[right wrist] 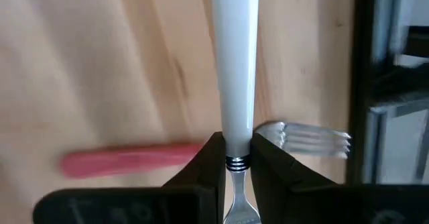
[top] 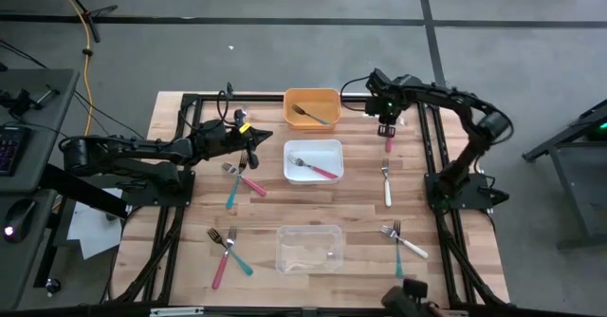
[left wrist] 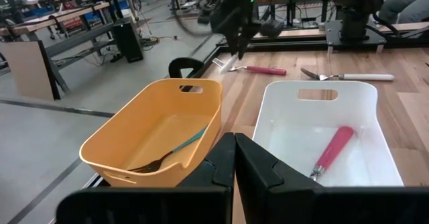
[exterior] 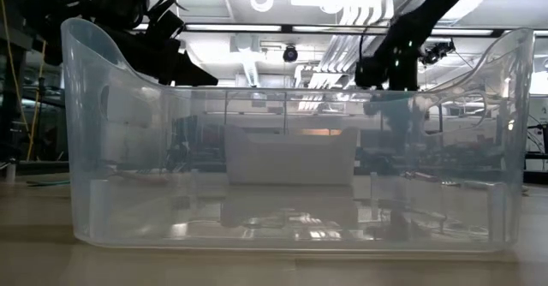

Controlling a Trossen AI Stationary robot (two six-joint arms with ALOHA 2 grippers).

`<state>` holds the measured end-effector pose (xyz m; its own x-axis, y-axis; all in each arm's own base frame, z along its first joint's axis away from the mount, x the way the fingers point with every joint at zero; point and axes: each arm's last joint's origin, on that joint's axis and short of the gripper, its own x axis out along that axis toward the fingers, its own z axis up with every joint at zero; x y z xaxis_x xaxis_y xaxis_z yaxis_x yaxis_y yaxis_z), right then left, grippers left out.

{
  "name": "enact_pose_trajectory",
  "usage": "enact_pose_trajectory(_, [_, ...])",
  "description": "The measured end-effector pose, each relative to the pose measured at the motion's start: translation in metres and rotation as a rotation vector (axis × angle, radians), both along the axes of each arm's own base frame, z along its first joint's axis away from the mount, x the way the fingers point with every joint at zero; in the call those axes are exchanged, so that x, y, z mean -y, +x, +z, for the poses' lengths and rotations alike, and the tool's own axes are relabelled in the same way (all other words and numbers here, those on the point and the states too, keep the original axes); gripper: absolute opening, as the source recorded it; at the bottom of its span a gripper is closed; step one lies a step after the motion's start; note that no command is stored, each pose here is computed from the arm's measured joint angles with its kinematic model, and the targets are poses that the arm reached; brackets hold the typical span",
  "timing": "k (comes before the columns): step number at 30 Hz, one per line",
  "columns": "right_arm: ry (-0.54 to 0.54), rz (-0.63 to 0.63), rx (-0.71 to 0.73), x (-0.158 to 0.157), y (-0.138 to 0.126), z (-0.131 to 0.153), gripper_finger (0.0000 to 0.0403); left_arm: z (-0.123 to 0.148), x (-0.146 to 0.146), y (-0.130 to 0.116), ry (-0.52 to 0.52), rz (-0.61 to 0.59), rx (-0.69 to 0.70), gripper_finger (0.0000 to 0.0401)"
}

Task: Sort silverware by color (type)
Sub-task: Put the top right white fork into the transparent bin

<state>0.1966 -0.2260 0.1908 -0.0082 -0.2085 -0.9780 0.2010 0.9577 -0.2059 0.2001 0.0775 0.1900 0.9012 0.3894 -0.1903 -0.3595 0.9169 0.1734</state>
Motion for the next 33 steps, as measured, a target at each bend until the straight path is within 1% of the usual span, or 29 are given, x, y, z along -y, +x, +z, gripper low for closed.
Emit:
enact_pose_trajectory(3, [-0.005, -0.036, 0.035, -0.021, 0.003, 0.019, 0.0043, 0.000, 0.000, 0.000, 0.000, 0.000, 0.000, 0.0000])
enact_pose_trajectory(6, [0.007, -0.076, 0.117, -0.049, 0.011, 0.040, 0.0044, 0.000, 0.000, 0.000, 0.000, 0.001, 0.000, 0.0000])
enact_pose_trajectory(11, [0.032, -0.126, 0.211, -0.113, 0.031, 0.062, 0.0044, 0.000, 0.000, 0.000, -0.003, 0.003, 0.003, 0.0000])
enact_pose_trajectory(17, [0.168, -0.183, 0.310, -0.202, 0.049, 0.077, 0.0044, 0.000, 0.000, 0.000, -0.007, 0.004, 0.006, 0.0000])
enact_pose_trajectory(20, [0.231, -0.243, 0.375, -0.239, 0.059, 0.093, 0.0044, 0.000, 0.000, 0.000, -0.006, 0.007, 0.006, 0.0000])
enact_pose_trajectory(22, [0.271, -0.245, 0.407, -0.263, 0.069, 0.103, 0.0044, 0.000, 0.000, 0.000, -0.005, 0.014, 0.005, 0.0000])
enact_pose_trajectory(26, [0.325, -0.211, 0.449, -0.304, 0.097, 0.116, 0.0044, 0.000, 0.000, 0.000, -0.006, 0.016, 0.006, 0.0000])
enact_pose_trajectory(29, [0.336, -0.173, 0.440, -0.329, 0.125, 0.113, 0.0044, 0.000, 0.000, 0.000, -0.010, 0.017, 0.007, 0.0000])
enact_pose_trajectory(33, [0.352, -0.145, 0.440, -0.354, 0.159, 0.110, 0.0044, 0.000, 0.000, 0.000, -0.015, 0.018, 0.009, 0.0000])
